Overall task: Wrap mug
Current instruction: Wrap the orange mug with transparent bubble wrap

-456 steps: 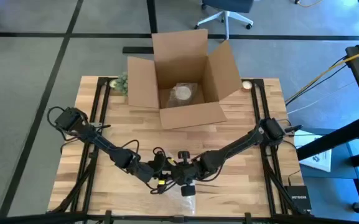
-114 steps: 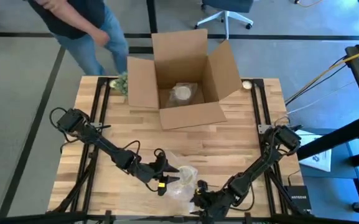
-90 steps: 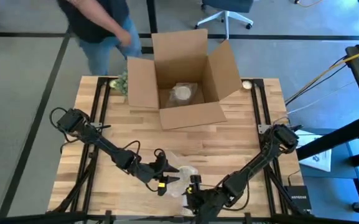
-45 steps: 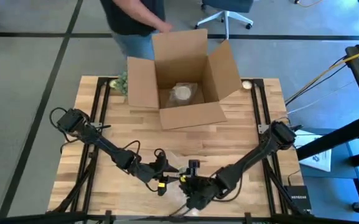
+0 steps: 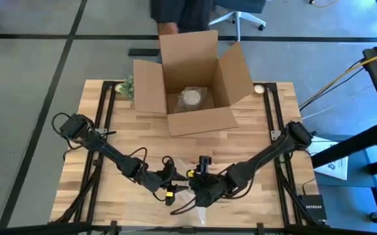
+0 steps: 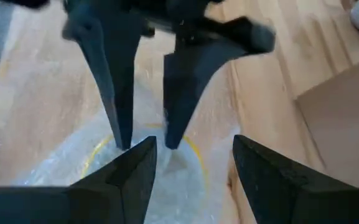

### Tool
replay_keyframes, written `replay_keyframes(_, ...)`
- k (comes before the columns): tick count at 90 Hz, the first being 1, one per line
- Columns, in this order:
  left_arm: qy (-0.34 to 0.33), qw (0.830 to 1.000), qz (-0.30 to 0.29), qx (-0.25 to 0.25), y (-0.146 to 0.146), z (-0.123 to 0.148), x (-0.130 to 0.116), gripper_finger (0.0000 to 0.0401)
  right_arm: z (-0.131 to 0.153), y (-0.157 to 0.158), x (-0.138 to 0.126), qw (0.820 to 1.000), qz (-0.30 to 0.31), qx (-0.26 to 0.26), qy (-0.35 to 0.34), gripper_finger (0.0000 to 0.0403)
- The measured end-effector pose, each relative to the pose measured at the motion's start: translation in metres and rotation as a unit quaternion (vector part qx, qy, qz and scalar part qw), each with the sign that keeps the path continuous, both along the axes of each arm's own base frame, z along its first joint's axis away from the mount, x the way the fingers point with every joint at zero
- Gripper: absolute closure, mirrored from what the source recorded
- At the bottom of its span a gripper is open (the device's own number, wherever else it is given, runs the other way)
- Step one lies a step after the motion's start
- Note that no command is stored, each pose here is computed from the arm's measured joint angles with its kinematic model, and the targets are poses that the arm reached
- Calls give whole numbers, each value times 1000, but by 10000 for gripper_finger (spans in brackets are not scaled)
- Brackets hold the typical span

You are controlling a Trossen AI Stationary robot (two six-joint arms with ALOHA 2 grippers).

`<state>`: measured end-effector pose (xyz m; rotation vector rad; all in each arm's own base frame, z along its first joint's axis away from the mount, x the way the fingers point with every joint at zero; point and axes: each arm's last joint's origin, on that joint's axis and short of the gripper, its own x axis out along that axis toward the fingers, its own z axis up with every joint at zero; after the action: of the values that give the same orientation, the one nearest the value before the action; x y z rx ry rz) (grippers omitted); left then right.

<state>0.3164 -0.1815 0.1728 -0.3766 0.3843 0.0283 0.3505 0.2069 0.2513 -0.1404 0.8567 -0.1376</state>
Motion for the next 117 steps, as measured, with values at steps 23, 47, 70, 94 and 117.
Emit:
replay_keyframes(23,4,1000,1,1,0,-1,0,257,-23,-14,-4,994,-18,68,89,205)
replay_keyframes(47,4,1000,1,2,0,-1,0,257,-36,-12,-3,995,-16,78,61,227)
replay_keyframes(70,4,1000,1,-1,0,-1,0,257,-12,-8,-2,996,17,55,63,294)
replay_keyframes(94,4,1000,1,0,0,-1,0,257,-9,-2,5,995,46,78,51,336)
replay_keyframes(117,3,1000,0,-2,0,0,0,257,-57,-3,19,991,45,81,100,393)
